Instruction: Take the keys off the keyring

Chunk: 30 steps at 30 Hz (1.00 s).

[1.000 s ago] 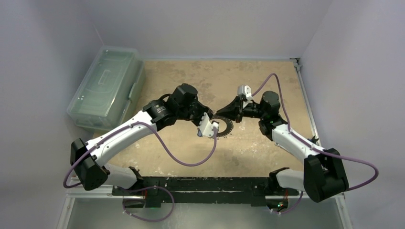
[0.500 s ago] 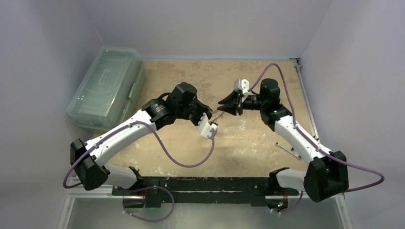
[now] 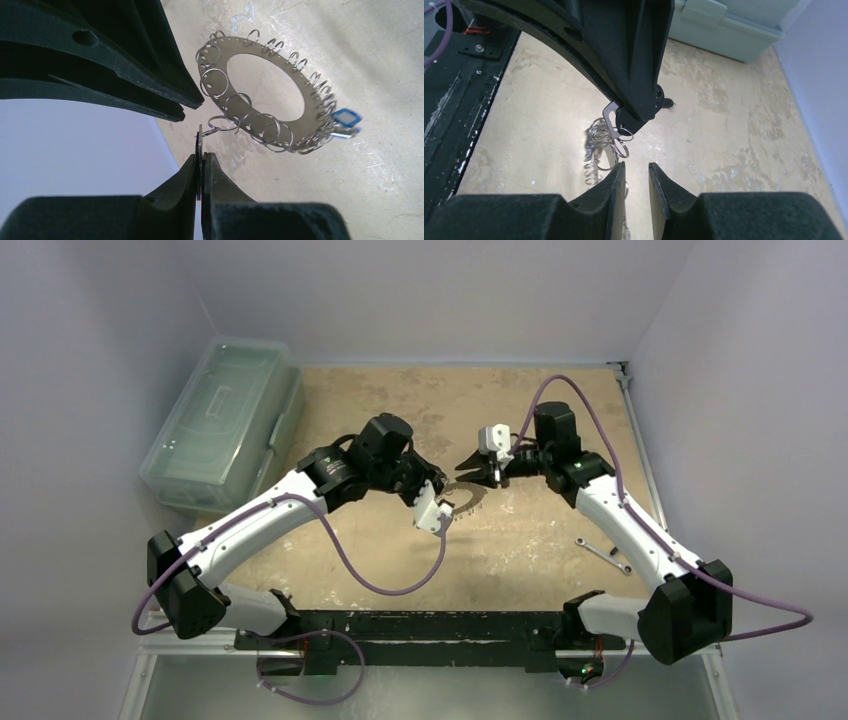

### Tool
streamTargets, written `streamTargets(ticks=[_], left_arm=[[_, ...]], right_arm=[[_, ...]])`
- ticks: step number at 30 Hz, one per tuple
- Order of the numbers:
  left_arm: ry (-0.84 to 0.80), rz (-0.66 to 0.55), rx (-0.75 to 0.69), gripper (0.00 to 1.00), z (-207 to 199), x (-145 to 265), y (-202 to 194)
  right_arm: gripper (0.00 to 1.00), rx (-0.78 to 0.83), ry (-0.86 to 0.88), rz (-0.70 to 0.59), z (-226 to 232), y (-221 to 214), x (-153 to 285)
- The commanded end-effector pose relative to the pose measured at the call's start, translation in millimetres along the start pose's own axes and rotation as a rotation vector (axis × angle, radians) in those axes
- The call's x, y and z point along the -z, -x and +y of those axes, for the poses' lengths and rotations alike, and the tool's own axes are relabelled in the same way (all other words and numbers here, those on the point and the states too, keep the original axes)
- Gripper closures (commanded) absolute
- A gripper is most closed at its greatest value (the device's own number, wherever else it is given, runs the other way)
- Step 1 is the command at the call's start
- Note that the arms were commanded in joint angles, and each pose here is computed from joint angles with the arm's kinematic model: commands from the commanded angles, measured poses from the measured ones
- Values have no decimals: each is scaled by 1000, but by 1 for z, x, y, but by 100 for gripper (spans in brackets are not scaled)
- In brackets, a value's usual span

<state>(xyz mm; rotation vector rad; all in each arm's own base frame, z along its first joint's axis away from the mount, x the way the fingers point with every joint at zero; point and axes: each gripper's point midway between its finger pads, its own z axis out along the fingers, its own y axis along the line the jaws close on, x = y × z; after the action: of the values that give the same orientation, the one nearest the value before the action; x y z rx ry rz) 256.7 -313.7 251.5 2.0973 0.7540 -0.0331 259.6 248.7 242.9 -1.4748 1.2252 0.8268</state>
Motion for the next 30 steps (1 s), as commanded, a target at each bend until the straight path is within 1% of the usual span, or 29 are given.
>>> streamTargets(ticks=[1,15,19,22,25,28,30], left_arm=[[78,-65,-58,100,28,15,18],[73,-71,-61,100,24,5,15],[68,-75,-55,100,23,2,15],[68,-79,-54,100,23,1,15],[64,-77,-53,100,21,0,15],[64,-71,-46,100,20,0,14],[71,-60,-26,100,21,1,11]], right_arm=[[74,80,15,-9,3,9,1],[74,62,51,-2,15,2,-18],[77,53,54,7,18,-3,-26],[84,41,32,17,15,-7,-27],[87,19,3,23,11,-10,-28],[99,-5,-1,17,12,-11,-29],[100,-20,-5,6,12,-11,-30]])
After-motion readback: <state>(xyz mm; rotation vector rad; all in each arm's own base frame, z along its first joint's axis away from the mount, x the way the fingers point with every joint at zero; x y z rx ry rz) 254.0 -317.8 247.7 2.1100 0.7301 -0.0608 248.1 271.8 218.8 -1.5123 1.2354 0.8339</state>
